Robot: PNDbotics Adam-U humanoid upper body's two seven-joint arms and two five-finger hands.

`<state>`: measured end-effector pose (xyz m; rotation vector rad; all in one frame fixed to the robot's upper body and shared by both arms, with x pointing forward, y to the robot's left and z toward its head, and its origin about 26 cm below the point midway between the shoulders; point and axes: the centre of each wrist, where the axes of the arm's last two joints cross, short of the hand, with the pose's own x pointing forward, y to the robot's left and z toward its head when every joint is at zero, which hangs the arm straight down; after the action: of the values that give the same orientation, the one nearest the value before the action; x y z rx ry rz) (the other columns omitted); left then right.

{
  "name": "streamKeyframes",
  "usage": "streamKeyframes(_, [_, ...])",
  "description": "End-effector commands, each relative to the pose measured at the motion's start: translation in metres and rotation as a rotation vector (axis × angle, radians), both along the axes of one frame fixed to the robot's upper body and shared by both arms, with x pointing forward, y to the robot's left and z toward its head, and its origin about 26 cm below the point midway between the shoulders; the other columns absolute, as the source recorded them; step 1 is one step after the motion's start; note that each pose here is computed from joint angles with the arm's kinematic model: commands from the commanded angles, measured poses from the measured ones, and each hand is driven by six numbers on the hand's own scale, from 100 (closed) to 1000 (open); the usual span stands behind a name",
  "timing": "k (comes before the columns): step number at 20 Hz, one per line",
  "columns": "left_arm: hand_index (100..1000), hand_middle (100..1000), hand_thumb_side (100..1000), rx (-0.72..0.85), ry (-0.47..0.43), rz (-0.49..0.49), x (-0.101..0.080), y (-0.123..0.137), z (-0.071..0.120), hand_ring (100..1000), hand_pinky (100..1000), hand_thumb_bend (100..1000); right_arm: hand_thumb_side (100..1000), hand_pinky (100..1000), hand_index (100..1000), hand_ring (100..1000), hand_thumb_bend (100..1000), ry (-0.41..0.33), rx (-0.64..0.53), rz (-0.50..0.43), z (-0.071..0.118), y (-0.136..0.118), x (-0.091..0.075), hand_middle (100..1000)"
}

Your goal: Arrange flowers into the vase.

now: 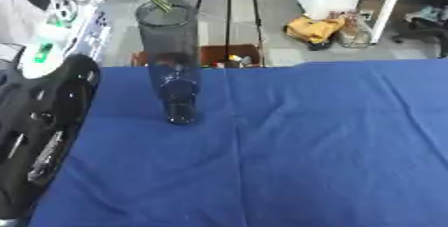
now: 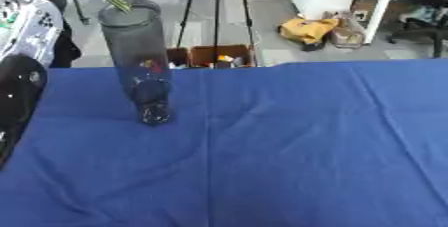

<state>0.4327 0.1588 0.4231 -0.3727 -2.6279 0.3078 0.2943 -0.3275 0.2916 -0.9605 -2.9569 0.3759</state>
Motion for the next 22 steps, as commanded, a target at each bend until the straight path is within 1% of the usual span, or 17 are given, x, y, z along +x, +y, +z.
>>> streamKeyframes(1, [100,100,779,0.002,-0.050,0.009,-0.006,0.002,0.015,100,100,100,811,764,844,829,100,-0.030,-0.030,0.000,0.011,0.000,-0.004,799])
streamKeyframes(5, [100,100,780,0.004,-0.053,0.019,-0.003,0.004,0.015,100,100,100,810,765,844,829,100,-0.033,-0.030,0.001,0.011,0.000,-0.004,798])
streamKeyframes(6, [100,100,756,0.006,-0.053,0.024,-0.002,0.004,0.015,100,100,100,798,765,844,829,100,-0.034,-0.031,0.001,0.012,0.000,-0.004,798])
streamKeyframes(7, [100,100,780,0.009,-0.054,0.029,-0.001,0.005,0.015,100,100,100,812,765,844,830,100,-0.034,-0.031,0.001,0.012,0.000,-0.004,798])
streamKeyframes(22, [100,100,785,0.028,-0.019,0.086,0.012,0.013,0.019,100,100,100,816,767,843,830,100,-0.034,-0.031,-0.012,0.010,-0.001,-0.004,796])
